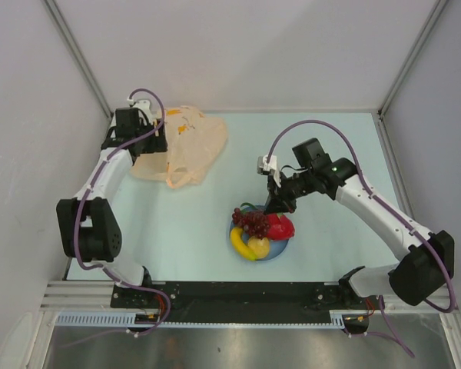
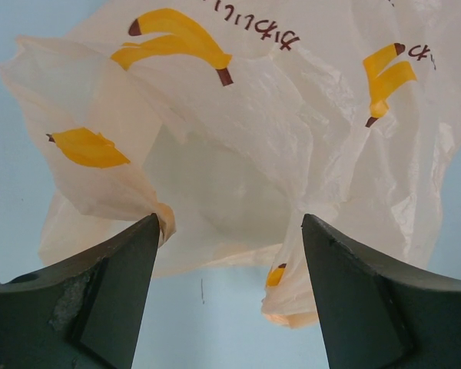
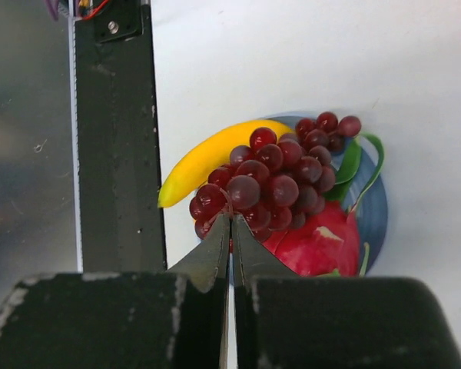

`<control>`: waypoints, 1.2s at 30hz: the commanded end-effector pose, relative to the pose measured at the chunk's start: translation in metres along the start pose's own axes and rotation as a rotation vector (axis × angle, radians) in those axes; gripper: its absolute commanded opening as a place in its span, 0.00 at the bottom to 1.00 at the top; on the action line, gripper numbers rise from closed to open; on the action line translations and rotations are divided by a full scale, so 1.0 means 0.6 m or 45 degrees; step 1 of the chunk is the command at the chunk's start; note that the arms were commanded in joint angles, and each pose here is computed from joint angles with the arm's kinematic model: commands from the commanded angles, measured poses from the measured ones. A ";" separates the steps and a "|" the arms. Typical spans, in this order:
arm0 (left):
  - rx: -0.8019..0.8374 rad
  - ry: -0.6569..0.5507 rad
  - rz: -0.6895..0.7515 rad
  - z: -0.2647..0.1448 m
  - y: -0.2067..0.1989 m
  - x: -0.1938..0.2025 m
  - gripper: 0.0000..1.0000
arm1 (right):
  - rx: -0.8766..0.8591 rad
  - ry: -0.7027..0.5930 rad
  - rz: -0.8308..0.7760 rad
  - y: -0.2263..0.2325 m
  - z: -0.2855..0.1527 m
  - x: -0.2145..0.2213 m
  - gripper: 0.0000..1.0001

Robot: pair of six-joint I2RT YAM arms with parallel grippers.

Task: Take the fake fruits out of the plastic bag
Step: Place the fake fruit on the plate.

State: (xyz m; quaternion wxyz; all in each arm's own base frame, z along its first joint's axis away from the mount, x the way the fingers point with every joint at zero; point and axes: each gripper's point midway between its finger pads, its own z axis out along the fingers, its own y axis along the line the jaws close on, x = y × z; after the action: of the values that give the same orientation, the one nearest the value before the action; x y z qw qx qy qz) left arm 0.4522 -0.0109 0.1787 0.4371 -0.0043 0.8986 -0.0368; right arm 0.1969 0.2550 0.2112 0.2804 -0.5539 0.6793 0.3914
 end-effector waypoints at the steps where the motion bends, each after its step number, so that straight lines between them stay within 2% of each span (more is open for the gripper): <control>1: 0.069 -0.062 0.034 0.002 -0.037 -0.033 0.80 | -0.074 0.023 0.052 0.018 0.000 0.013 0.00; 12: 0.100 -0.047 0.055 0.007 -0.059 -0.028 0.80 | -0.080 0.123 0.080 0.032 -0.003 0.075 0.01; 19: 0.102 -0.049 0.069 0.004 -0.062 -0.024 0.81 | -0.080 0.164 0.101 0.028 0.000 0.099 0.11; 27: 0.112 -0.050 0.081 0.005 -0.069 -0.026 0.81 | -0.111 0.239 0.135 0.029 -0.001 0.127 0.11; 29: 0.120 -0.063 0.083 0.001 -0.072 -0.034 0.81 | -0.097 0.250 0.132 0.026 -0.004 0.130 0.14; 32: 0.144 -0.089 0.083 -0.008 -0.080 -0.048 0.81 | -0.029 0.229 0.128 0.014 -0.021 0.126 0.16; 36: 0.189 -0.134 0.104 -0.023 -0.096 -0.068 0.82 | 0.122 0.122 0.207 -0.033 -0.046 0.106 0.20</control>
State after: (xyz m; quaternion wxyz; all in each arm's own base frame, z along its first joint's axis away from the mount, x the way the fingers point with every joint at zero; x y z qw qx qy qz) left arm 0.4559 -0.0509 0.1763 0.4322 0.0375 0.8987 -0.0643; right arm 0.1791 0.2043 0.1543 0.1893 -0.5363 0.7371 0.3652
